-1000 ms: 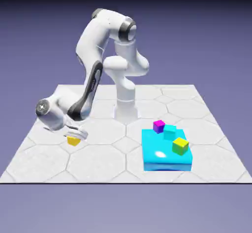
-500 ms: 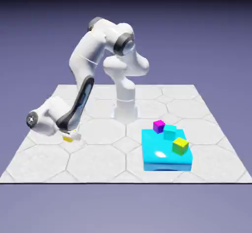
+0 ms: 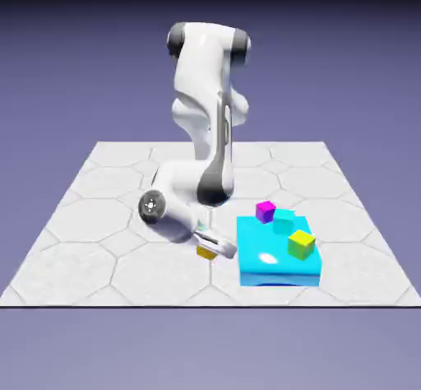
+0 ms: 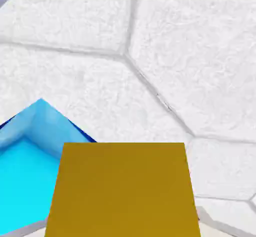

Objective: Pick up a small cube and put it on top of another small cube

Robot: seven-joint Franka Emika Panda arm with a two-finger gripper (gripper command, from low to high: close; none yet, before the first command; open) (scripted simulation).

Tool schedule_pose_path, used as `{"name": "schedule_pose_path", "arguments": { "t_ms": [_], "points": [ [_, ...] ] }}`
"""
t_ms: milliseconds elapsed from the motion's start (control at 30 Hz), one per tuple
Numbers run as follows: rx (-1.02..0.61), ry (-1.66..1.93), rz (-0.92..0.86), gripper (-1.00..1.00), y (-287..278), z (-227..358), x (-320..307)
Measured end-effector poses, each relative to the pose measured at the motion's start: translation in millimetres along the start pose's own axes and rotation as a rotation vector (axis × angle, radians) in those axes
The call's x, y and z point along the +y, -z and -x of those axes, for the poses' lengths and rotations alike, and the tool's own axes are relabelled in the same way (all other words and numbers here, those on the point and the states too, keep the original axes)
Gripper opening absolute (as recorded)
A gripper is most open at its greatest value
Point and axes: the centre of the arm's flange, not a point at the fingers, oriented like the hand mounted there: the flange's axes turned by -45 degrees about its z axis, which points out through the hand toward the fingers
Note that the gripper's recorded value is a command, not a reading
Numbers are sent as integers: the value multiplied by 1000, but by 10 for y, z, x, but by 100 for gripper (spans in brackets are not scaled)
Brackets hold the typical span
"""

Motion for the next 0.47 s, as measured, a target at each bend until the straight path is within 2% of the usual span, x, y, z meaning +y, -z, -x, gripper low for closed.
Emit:
{"name": "schedule_pose_path", "arguments": {
  "t_ms": [233,267,367,400,467],
  "points": [
    [-56,-35,-14,-100,-234,1102,-1147],
    [-56,-35,-14,-100,-234,1102,-1147],
    [-57,-36,-15,-100,-821,1000,-1154],
    [-57,-36,-14,100,-878,992,-1150],
    [-56,-36,-12,100,-879,992,-1149]
  ]
}}
